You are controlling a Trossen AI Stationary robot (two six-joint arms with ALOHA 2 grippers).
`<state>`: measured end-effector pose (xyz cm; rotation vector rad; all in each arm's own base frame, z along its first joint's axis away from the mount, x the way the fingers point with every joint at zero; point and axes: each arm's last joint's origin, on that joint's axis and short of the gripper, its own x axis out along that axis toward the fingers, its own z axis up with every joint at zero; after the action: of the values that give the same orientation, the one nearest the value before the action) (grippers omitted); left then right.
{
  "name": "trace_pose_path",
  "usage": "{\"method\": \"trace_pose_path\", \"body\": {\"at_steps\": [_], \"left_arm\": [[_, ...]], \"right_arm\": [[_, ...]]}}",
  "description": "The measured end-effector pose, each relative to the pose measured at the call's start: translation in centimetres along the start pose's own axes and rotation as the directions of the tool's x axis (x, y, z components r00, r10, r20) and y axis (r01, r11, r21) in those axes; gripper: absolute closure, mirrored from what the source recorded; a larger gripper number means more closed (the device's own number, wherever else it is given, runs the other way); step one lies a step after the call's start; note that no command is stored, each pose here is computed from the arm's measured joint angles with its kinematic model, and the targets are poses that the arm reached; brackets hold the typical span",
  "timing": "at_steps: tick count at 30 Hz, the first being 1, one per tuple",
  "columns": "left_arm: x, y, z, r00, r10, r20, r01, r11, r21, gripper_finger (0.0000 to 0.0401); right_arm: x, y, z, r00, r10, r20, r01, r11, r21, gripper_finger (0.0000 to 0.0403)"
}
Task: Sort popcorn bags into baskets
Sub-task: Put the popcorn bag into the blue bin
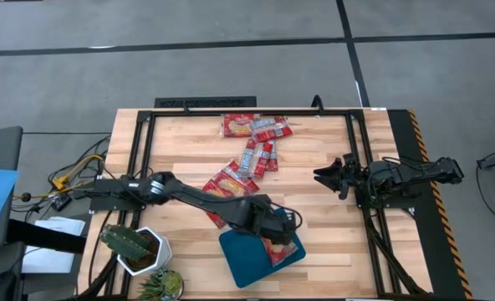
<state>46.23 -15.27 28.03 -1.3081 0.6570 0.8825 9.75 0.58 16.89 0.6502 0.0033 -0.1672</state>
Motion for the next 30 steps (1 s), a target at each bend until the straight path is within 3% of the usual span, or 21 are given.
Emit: {"method": "trace_pose_path", "body": {"at_steps": [4, 7, 13, 16, 20, 23, 27, 30], "left_arm": [[-3.1, 1.8, 1.8, 0.980, 0.161, 0.117, -0.163, 0.987, 0.006, 0.0211], [-4.2, 3.6, 2.5, 0.928, 0.334, 0.167, -0.330, 0.942, -0.050, 0.0211], [-0.9, 5.4, 1.4, 0.915, 0.383, 0.125, -0.371, 0.922, -0.107, 0.0210], [0.8, 7.1, 0.8, 0.878, 0.468, 0.100, -0.448, 0.878, -0.170, 0.0198], [-0.9, 7.5, 1.9, 0.881, 0.445, 0.161, -0.406, 0.885, -0.228, 0.0165], [-2.4, 7.8, 3.3, 0.848, 0.485, 0.212, -0.439, 0.868, -0.231, 0.0141], [-2.1, 8.6, 4.1, 0.827, 0.517, 0.219, -0.467, 0.850, -0.244, 0.0125], [-0.6, 9.6, 4.1, 0.837, 0.513, 0.192, -0.455, 0.846, -0.278, 0.0125]], "right_arm": [[0.0, 0.0, 0.0, 1.000, 0.001, -0.001, -0.001, 1.000, -0.001, 0.0179], [0.0, 0.0, 0.0, 1.000, 0.001, 0.000, -0.001, 1.000, -0.008, 0.0179], [0.0, 0.0, 0.0, 1.000, 0.000, 0.000, 0.000, 1.000, -0.011, 0.0177], [0.0, 0.0, 0.0, 1.000, 0.000, 0.000, 0.000, 1.000, -0.011, 0.0175], [0.0, 0.0, 0.0, 1.000, 0.000, 0.000, 0.000, 1.000, -0.012, 0.0175], [0.0, 0.0, 0.0, 1.000, 0.000, 0.000, 0.000, 1.000, -0.020, 0.0175], [0.0, 0.0, 0.0, 1.000, 0.000, 0.000, 0.000, 1.000, -0.022, 0.0174], [0.0, 0.0, 0.0, 1.000, 0.000, 0.000, 0.000, 1.000, -0.022, 0.0174]]}}
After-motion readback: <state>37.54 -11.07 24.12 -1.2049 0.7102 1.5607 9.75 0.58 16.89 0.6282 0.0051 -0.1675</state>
